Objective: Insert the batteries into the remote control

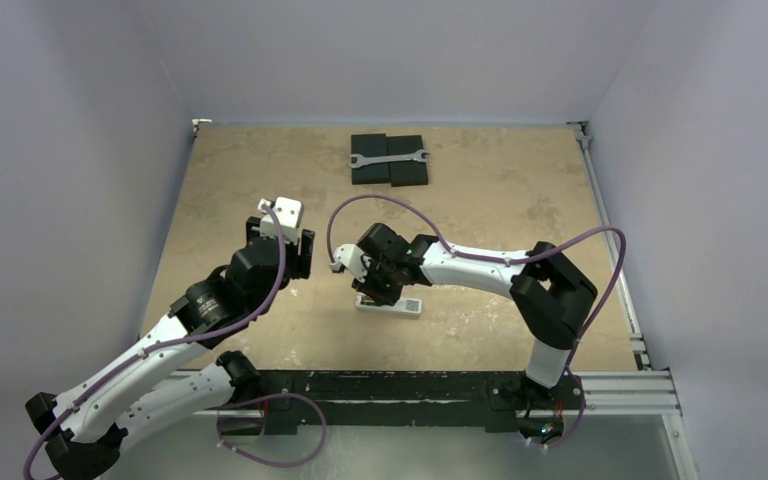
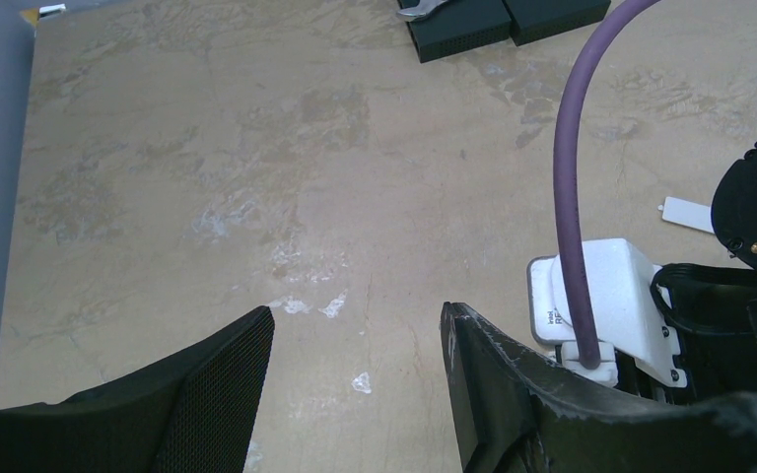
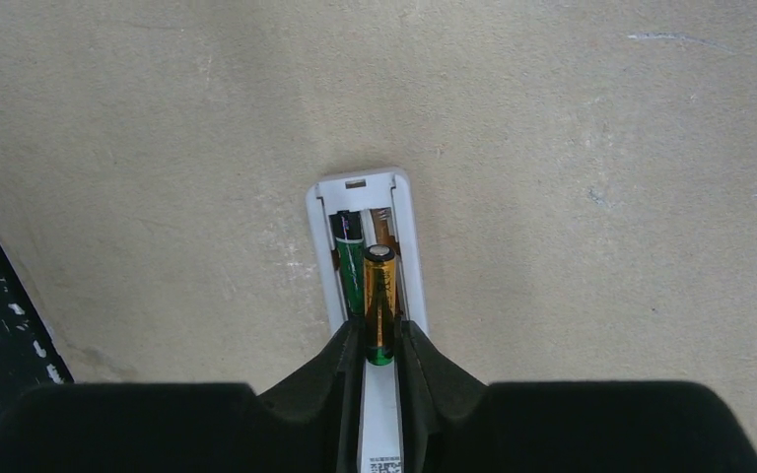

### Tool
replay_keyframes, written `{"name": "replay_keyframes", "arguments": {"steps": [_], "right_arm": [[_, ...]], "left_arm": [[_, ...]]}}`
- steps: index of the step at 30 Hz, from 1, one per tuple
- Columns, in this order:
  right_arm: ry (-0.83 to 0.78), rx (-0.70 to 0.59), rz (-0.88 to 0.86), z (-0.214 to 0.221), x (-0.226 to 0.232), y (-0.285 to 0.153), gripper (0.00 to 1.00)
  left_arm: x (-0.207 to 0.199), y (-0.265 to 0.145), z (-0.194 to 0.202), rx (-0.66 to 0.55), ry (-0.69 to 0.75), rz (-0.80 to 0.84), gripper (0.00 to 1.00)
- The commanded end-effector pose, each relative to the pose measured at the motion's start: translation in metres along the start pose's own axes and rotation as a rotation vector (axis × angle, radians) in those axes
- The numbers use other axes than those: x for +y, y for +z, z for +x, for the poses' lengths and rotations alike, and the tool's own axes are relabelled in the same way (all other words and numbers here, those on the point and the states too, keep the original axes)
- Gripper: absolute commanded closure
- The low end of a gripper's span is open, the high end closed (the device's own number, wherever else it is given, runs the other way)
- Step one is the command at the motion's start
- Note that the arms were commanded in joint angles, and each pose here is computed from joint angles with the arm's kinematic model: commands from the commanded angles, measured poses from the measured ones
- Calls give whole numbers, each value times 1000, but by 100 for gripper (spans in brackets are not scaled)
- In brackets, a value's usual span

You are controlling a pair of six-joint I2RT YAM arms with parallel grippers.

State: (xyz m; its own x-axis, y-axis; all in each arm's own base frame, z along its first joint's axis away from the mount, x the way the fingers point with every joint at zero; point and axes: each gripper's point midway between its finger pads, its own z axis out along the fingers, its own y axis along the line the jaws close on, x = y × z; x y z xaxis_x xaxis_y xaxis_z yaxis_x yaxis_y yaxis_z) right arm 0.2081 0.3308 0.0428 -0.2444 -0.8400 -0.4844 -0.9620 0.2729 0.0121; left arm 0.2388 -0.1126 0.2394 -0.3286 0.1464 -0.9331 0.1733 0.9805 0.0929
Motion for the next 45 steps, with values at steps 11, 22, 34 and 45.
{"name": "replay_keyframes", "arguments": {"steps": [11,22,34,45], "right_arm": [[-1,-67,31,-23,-3,-6,74],[27,-161,91,-36,-7,-33,72],[163,-326,148,-36,-4,-57,76],[372,-509,224,-33,-9,-89,78]], "left_arm": [[1,-1,-5,-14,-25,-3,37],[1,0,-4,-11,-23,-4,37],[-10,6,3,22,-21,28,36],[-53,13,22,130,-138,175,36]]}}
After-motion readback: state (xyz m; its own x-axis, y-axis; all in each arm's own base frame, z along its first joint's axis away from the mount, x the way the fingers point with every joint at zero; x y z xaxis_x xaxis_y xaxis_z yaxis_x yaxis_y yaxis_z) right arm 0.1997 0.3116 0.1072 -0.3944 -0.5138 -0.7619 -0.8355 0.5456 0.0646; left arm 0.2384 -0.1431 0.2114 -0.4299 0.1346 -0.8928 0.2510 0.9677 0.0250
